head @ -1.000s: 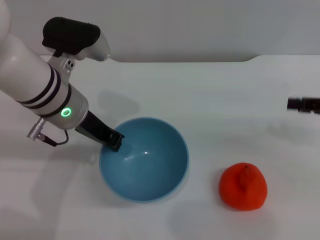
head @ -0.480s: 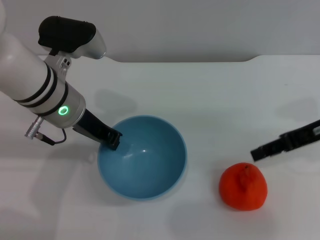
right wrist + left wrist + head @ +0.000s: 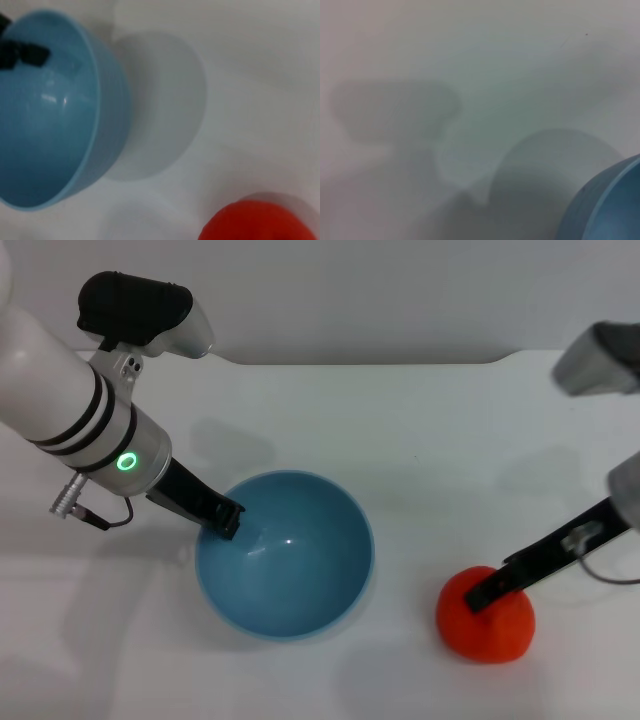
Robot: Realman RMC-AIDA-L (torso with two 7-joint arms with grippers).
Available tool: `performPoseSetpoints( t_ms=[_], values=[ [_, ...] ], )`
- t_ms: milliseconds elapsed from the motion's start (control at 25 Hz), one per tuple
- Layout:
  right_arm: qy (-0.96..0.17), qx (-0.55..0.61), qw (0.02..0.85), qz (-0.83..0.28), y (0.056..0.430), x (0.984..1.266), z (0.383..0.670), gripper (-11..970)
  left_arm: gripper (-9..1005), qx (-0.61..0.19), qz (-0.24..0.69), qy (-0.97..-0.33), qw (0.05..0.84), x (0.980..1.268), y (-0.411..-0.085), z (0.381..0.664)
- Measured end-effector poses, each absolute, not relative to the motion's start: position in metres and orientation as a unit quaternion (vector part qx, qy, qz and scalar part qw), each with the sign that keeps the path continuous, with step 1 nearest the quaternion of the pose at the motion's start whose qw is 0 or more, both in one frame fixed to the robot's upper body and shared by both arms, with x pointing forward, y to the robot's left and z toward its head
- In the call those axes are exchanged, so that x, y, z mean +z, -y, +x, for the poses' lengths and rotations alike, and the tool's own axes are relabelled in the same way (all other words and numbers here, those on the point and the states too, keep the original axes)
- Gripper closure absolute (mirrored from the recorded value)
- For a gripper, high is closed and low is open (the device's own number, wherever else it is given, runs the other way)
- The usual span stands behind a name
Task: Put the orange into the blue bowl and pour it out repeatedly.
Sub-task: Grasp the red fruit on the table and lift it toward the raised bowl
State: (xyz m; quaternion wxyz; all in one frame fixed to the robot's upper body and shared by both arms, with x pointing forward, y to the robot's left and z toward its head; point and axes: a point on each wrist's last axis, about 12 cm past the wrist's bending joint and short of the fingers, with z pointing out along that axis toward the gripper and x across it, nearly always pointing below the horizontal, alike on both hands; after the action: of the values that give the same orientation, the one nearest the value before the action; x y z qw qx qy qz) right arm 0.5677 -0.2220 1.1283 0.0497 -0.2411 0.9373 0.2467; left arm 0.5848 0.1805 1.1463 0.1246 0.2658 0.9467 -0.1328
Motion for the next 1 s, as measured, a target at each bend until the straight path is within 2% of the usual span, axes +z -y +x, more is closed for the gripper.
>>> performPoseSetpoints(
  t_ms=[280, 640, 840, 1000],
  values=[
    [-0.941, 0.2, 0.003, -0.274, 0.208, 1.109, 0.569, 501, 997, -0.129, 0.271, -0.946, 0.121, 1.146, -0.179, 0.584],
    [-0.941, 0.191, 0.036, -0.276, 0.218, 1.114, 0.566, 514, 996, -0.127, 0.274, -0.946, 0.119, 1.147, -0.179, 0.584],
    [-0.936, 0.196, 0.048, -0.289, 0.226, 1.12, 0.565, 698, 996, -0.121, 0.294, -0.94, 0.122, 1.149, -0.174, 0.586],
    [-0.917, 0.226, 0.076, -0.32, 0.231, 1.147, 0.562, 763, 996, -0.114, 0.305, -0.939, 0.11, 1.149, -0.169, 0.584]
  ],
)
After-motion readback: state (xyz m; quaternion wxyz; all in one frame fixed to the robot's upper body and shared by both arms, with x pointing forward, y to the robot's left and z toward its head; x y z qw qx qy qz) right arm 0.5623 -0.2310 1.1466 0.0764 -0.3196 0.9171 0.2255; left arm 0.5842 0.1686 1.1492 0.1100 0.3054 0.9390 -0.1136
